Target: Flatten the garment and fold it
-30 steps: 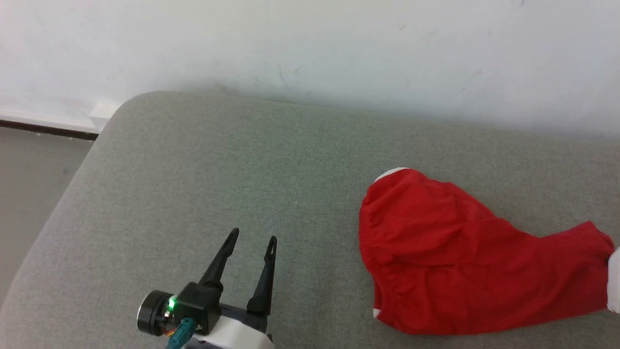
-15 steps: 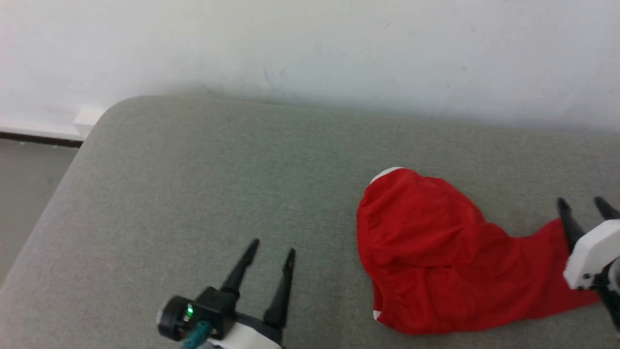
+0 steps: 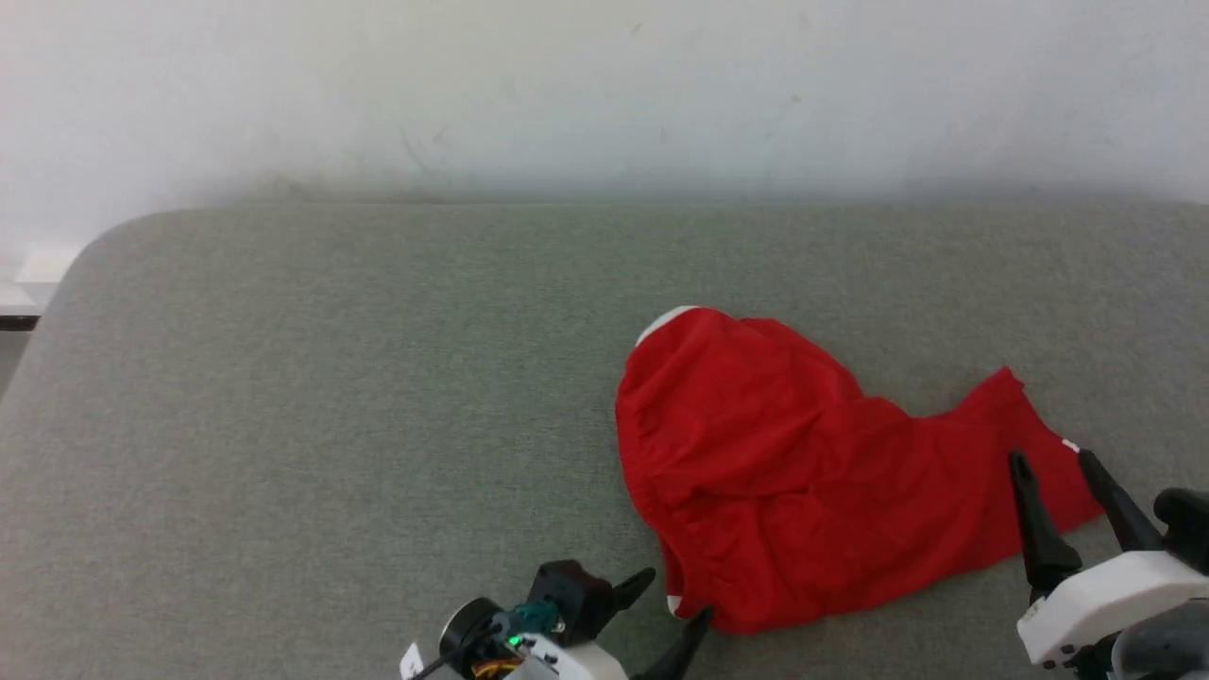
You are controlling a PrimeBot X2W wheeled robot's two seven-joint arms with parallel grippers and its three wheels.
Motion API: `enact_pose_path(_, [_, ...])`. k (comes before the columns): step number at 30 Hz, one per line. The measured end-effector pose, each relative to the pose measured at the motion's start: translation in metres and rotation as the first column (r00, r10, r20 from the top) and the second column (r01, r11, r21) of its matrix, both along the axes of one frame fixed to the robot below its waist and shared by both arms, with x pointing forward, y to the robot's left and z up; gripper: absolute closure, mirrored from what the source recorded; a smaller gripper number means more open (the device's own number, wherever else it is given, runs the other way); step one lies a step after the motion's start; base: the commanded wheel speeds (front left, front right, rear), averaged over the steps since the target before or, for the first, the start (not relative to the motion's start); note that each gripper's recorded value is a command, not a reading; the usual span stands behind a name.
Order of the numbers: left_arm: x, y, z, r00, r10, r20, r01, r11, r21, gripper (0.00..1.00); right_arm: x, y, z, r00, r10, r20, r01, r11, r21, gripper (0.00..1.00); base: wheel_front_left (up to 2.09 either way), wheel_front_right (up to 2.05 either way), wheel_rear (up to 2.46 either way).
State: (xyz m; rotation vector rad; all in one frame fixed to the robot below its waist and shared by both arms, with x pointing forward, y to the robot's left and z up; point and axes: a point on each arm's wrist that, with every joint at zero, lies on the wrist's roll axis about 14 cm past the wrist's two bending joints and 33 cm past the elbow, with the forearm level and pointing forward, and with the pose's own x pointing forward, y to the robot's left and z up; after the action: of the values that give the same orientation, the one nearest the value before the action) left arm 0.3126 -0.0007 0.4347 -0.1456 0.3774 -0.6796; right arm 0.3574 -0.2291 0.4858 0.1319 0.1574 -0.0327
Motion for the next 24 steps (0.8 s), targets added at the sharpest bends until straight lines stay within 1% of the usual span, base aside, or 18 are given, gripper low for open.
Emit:
enact_pose_path(4, [0.005,-0.014,-0.008,0.996,-0.077,-0.052,0.078,0.997,0.011,0.0,-0.006,-0.011,-0.011,0.999,-0.041,-0.025,0.041,0.999,0.004,0.0,0.0,0.0,0.0])
enact_pose_path(7, [0.007,-0.019,-0.018,0.989,-0.113,-0.092,0.115,0.993,0.021,0.0,-0.008,-0.017,-0.016,0.997,-0.066,-0.038,0.066,0.998,0.005,0.0,0.0,0.0,0.0])
enact_pose_path(11, [0.014,-0.025,-0.024,0.983,-0.144,-0.11,0.148,0.989,0.029,0.0,-0.007,-0.024,-0.02,0.995,-0.089,-0.047,0.09,0.996,0.002,0.0,0.0,0.0,0.0])
enact_pose_path(12, [0.014,-0.027,-0.025,0.982,-0.15,-0.117,0.153,0.988,0.019,0.13,-0.007,-0.026,-0.021,0.994,-0.094,-0.049,0.094,0.996,0.001,0.0,0.0,0.0,0.0])
enact_pose_path(13, [0.014,-0.029,-0.025,0.98,-0.155,-0.126,0.157,0.988,0.009,0.65,-0.008,-0.027,-0.023,0.994,-0.098,-0.053,0.098,0.995,0.001,0.0,0.0,0.0,0.0])
enact_pose_path(14, [0.014,-0.031,-0.026,0.978,-0.16,-0.135,0.162,0.987,0.0,0.97,-0.008,-0.028,-0.024,0.993,-0.101,-0.059,0.101,0.995,0.0,0.0,0.0,0.0,0.0])
enact_pose_path(15, [0.013,-0.033,-0.026,0.976,-0.167,-0.139,0.168,0.986,-0.002,1.0,-0.008,-0.028,-0.026,0.993,-0.101,-0.063,0.101,0.995,0.0,0.0,0.0,0.0,0.0])
enact_pose_path(20, [0.01,-0.035,-0.019,0.977,-0.181,-0.116,0.178,0.983,-0.031,1.0,-0.003,-0.02,-0.028,0.995,-0.078,-0.066,0.079,0.997,0.005,0.0,0.0,0.0,0.0])
enact_pose_path(24, [0.014,-0.027,0.002,0.988,-0.155,-0.016,0.154,0.986,-0.063,1.0,-0.002,-0.017,-0.023,0.997,-0.067,-0.049,0.067,0.998,0.008,0.0,0.0,0.0,0.0])
